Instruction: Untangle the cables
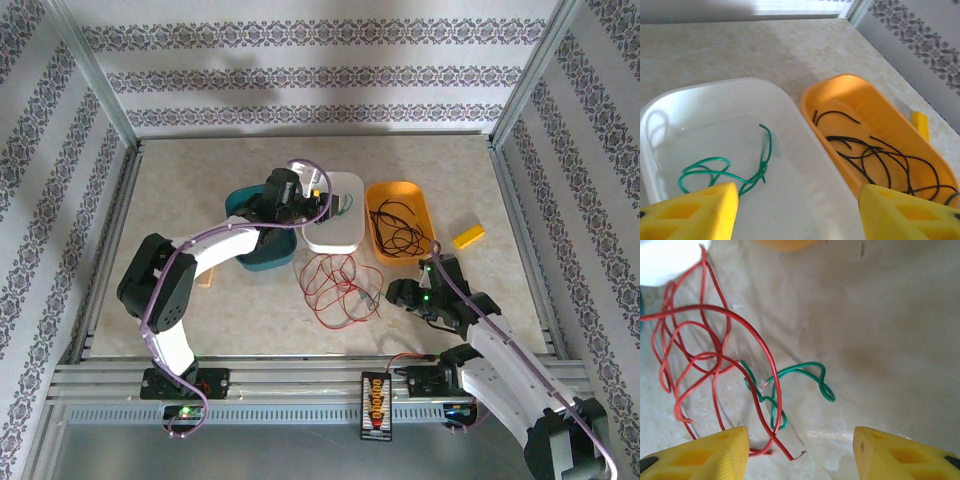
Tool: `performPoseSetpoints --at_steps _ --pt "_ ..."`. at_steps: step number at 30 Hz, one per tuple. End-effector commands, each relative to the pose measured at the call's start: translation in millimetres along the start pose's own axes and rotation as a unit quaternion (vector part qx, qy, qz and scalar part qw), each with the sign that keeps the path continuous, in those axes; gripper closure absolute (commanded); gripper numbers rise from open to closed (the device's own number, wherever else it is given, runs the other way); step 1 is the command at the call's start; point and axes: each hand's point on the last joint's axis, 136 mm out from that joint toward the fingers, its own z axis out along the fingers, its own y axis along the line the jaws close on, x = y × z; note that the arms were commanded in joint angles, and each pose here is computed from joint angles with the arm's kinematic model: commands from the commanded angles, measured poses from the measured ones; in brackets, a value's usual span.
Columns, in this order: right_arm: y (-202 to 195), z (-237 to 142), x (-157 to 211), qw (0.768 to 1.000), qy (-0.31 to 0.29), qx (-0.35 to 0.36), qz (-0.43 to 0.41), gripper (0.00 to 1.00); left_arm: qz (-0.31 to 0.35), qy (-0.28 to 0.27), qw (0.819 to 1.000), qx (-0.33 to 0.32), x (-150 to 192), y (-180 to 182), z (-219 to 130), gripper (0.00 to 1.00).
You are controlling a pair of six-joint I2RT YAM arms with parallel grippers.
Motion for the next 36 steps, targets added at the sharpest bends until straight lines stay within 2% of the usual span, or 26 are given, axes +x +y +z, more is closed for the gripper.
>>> performPoseSetpoints --at_steps 1,7,11,18,25,28,30,32,36 --pt "-4.2 2.2 0.9 1.000 0.009 0.021 -0.005 0.44 0.069 -0.001 0.995 0.074 -6.9 -48.9 -20.0 0.35" --pt "-9.7 10.0 -11.2 0.999 -0.001 0.049 -0.011 0.46 0.108 0.085 0.985 0.105 61.4 -84.1 -35.2 0.35" --pt "-12.4 18.2 -12.0 0.998 0.015 0.064 -0.022 0.49 0.115 0.133 0.971 0.163 96.8 -112.6 -42.7 0.36" --pt "-4.5 24.9 -21.5 0.996 0.023 0.072 -0.050 0.52 0.171 0.206 0.947 0.176 135.7 -131.1 -37.8 0.39" --pt "2.9 37.1 -19.6 0.994 0.048 0.075 -0.068 0.61 0.184 0.242 0.935 0.184 159.8 -139.9 -24.2 0.42" --pt "0.6 42.0 -15.0 0.992 0.058 0.082 -0.072 0.72 0.180 0.248 0.934 0.181 167.2 -138.8 -18.1 0.42" --pt "-2.3 43.5 -13.8 0.992 0.061 0.091 -0.070 0.88 0.177 0.251 0.935 0.176 171.4 -136.0 -13.9 0.43" --pt "-6.2 42.1 -13.7 0.991 0.061 0.102 -0.069 0.98 0.175 0.256 0.935 0.173 176.6 -133.5 -10.7 0.44" --pt "-15.4 28.9 -18.7 0.988 0.038 0.134 -0.068 1.00 0.173 0.277 0.932 0.160 193.5 -124.2 -4.7 0.47"
